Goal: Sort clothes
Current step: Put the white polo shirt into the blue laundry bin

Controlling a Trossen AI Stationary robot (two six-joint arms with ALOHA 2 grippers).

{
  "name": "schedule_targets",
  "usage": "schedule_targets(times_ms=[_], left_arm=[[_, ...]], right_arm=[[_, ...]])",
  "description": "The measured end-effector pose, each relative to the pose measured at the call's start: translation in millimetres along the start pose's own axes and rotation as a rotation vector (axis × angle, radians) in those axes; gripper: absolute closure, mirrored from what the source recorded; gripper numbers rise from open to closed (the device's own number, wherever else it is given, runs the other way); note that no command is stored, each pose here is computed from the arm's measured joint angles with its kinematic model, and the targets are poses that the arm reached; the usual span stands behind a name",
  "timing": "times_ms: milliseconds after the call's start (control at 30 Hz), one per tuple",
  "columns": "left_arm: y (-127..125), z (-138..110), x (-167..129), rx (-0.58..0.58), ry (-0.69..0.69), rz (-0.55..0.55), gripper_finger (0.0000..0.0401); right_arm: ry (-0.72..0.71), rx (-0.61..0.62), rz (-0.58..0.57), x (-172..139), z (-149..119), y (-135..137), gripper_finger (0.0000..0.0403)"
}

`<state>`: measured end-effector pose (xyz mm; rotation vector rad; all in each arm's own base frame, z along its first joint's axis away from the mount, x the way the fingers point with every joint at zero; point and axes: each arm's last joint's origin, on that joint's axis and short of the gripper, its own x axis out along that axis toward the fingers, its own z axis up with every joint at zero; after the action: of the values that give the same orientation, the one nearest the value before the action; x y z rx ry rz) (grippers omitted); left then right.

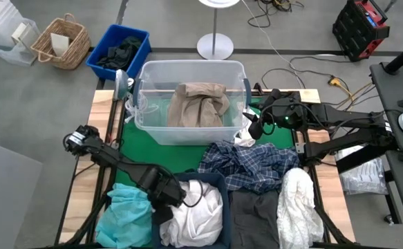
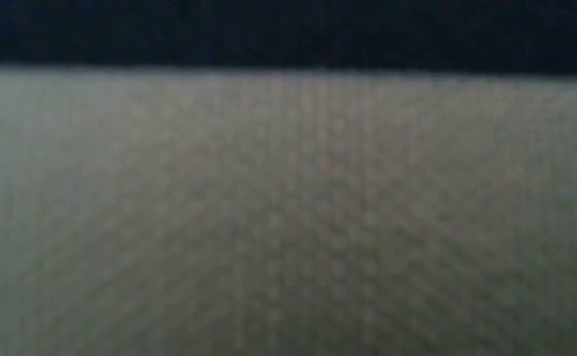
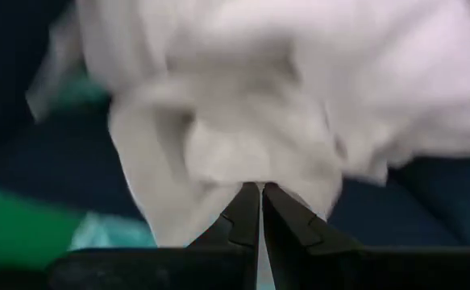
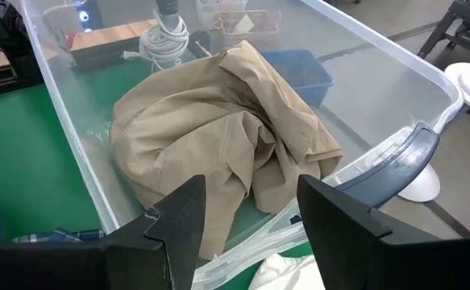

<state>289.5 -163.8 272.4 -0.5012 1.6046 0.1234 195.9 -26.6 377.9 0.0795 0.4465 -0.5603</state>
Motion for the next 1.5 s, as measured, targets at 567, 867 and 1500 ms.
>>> schedule_targets(times_ms=[567, 867, 1500], left_arm=[[10, 17, -23, 0.124, -0.094, 0.098, 0.0401], [16, 3, -35, -0.174, 0.053, 0.161, 0.0401], [16, -2, -3, -0.206, 0.168, 0.108, 0.0401]], right_arm=[[0.001, 0.005, 0.001, 0, 0, 0, 0.0213], [0.000, -0.004, -0.016, 1, -1, 0, 0.0213], [0.005, 0.003, -0.020, 2, -2, 0, 0.0213]])
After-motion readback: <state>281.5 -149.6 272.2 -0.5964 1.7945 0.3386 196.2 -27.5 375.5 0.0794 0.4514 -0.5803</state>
